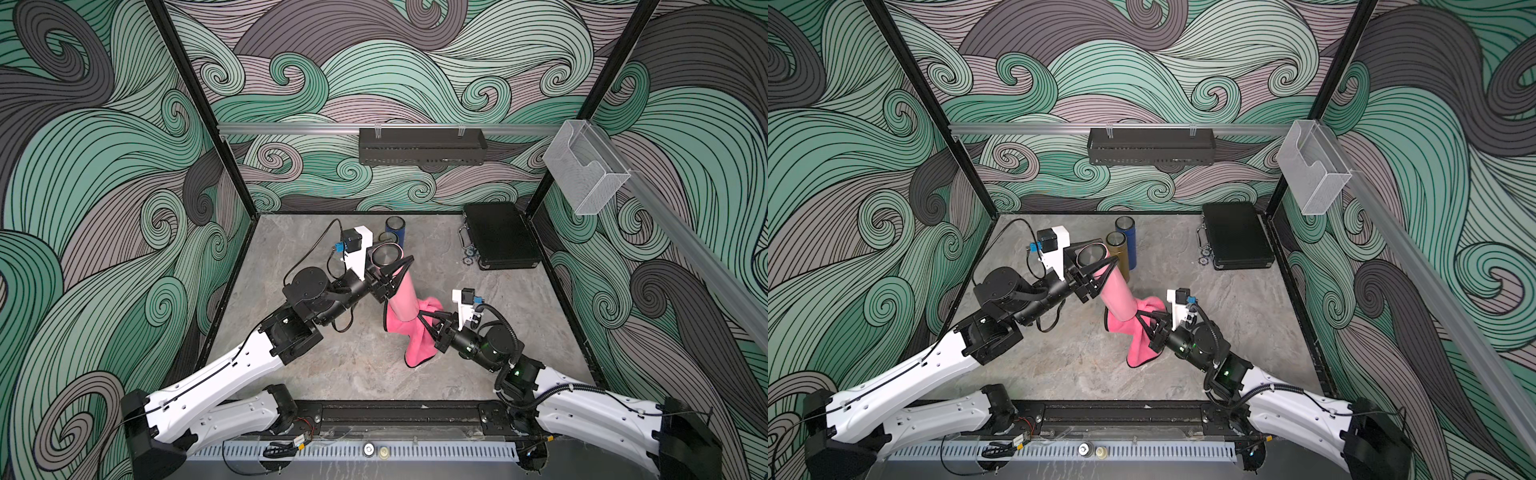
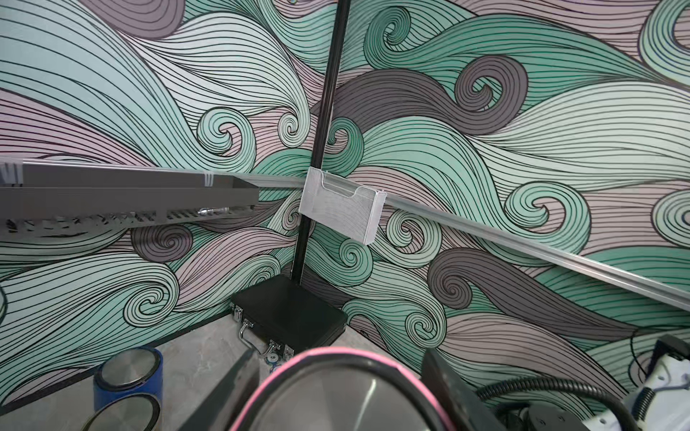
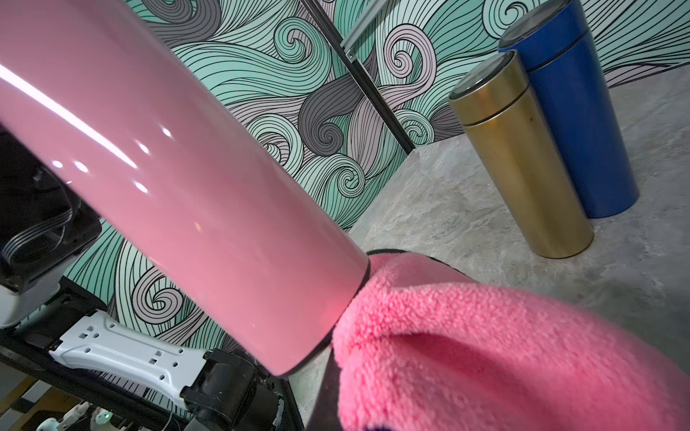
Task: Wipe the surface of the thermos
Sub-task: Wipe the dirt from the surface of the thermos.
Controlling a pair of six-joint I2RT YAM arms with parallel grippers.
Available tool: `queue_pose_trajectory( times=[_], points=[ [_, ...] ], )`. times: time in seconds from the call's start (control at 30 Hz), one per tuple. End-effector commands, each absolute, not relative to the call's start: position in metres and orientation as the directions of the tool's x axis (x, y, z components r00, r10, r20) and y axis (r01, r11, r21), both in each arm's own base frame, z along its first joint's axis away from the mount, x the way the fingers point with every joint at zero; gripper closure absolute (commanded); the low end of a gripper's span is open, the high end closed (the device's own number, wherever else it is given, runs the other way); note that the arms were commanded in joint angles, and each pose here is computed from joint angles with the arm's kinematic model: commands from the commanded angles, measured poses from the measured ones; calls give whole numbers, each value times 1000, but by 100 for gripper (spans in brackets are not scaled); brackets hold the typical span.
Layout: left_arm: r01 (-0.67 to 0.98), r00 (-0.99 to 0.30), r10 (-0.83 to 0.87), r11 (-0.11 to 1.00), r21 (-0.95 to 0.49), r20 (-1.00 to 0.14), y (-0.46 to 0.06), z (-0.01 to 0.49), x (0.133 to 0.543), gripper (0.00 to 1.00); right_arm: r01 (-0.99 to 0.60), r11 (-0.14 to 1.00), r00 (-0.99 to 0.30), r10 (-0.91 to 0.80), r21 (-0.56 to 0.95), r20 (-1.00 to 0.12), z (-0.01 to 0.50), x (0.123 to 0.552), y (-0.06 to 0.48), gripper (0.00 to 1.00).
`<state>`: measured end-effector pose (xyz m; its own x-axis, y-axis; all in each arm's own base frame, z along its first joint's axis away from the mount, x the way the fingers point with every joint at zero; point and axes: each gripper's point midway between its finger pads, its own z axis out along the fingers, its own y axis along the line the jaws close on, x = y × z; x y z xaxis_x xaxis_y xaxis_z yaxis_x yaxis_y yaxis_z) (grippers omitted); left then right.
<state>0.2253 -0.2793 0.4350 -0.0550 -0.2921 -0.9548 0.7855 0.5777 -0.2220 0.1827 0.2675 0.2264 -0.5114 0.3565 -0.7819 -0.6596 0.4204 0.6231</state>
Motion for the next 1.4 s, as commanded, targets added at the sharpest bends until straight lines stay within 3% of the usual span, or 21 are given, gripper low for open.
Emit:
queue_pose_trajectory(
  times=[0.0,0.23,0.4,0.47,0.97,1.2,1.37],
  points=[
    [776,-38,-388,569,-272,-921,-270,470,223,100,-751,293,-440,446,592,-779,281,169,274,100],
    [771,-59,-431,553,-316,-900,-270,472,226,100,-782,274,-428,415,559,-803,290,158,287,100],
    [741,-31,-437,594,-314,-899,-255,477,225,100,-653,482,-413,420,584,-808,258,188,262,100],
    [713,-34,-447,616,-335,-894,-245,478,227,100,-611,515,-418,436,602,-797,250,198,249,100],
    [811,-17,-437,520,-267,-899,-261,482,208,100,-794,276,-428,378,541,-821,304,156,306,100],
    [813,-9,-429,523,-257,-903,-259,480,205,100,-774,358,-373,408,522,-833,304,163,284,100],
    [789,23,-407,568,-233,-913,-255,477,210,100,-809,297,-376,404,508,-834,312,148,283,100]
  ],
)
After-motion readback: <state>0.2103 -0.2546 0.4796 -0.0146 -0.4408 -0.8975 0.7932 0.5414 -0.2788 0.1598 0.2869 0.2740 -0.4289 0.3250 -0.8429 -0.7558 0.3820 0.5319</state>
